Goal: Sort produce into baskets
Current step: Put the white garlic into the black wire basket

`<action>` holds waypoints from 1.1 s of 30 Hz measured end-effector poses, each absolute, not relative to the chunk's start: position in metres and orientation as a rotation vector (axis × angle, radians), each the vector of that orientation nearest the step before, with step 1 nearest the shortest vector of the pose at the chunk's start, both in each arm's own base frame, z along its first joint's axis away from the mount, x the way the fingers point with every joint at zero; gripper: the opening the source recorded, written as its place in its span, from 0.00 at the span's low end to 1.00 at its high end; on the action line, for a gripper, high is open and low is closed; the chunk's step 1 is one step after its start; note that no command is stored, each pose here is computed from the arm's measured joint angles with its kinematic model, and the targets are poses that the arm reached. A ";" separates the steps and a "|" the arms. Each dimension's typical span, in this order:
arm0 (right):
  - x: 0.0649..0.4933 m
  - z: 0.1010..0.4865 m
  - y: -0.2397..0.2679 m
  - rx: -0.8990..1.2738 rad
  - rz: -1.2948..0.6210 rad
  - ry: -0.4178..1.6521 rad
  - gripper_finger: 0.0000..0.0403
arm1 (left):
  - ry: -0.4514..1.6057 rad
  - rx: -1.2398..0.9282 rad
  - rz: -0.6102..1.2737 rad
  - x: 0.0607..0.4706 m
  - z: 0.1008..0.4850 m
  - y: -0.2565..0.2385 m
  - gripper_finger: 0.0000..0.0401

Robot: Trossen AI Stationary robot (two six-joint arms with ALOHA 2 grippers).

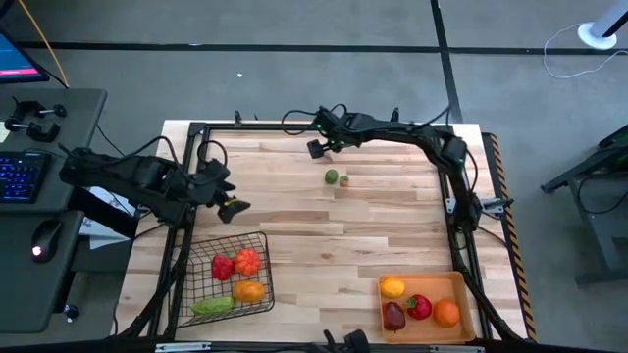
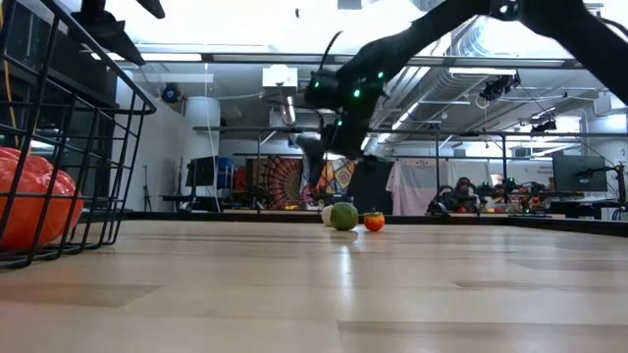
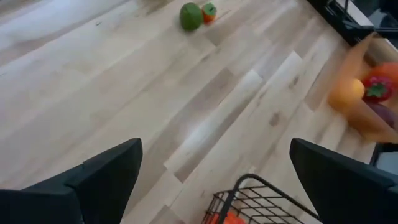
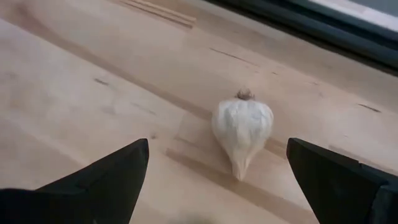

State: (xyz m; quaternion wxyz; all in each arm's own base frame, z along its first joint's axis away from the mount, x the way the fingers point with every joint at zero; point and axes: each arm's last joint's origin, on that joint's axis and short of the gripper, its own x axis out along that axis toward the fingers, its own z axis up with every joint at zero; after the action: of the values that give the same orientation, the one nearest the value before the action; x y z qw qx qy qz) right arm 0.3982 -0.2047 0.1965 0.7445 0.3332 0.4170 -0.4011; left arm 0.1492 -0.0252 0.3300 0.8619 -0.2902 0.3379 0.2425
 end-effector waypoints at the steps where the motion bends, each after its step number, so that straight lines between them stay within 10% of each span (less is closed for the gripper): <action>1: 0.402 0.193 -0.207 0.733 -0.875 0.918 0.93 | 0.708 -0.610 0.514 0.150 0.330 -0.024 0.98; 33: 0.450 0.176 -0.188 0.647 -0.818 1.157 0.86 | 0.727 -0.564 0.498 0.151 0.329 -0.024 0.98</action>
State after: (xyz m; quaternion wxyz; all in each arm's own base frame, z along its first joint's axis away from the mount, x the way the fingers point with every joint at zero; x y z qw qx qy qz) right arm 0.4497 -0.1875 0.1760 0.7118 0.2916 0.5218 -0.3689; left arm 0.1511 -0.0241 0.3288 0.8662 -0.2695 0.3473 0.2377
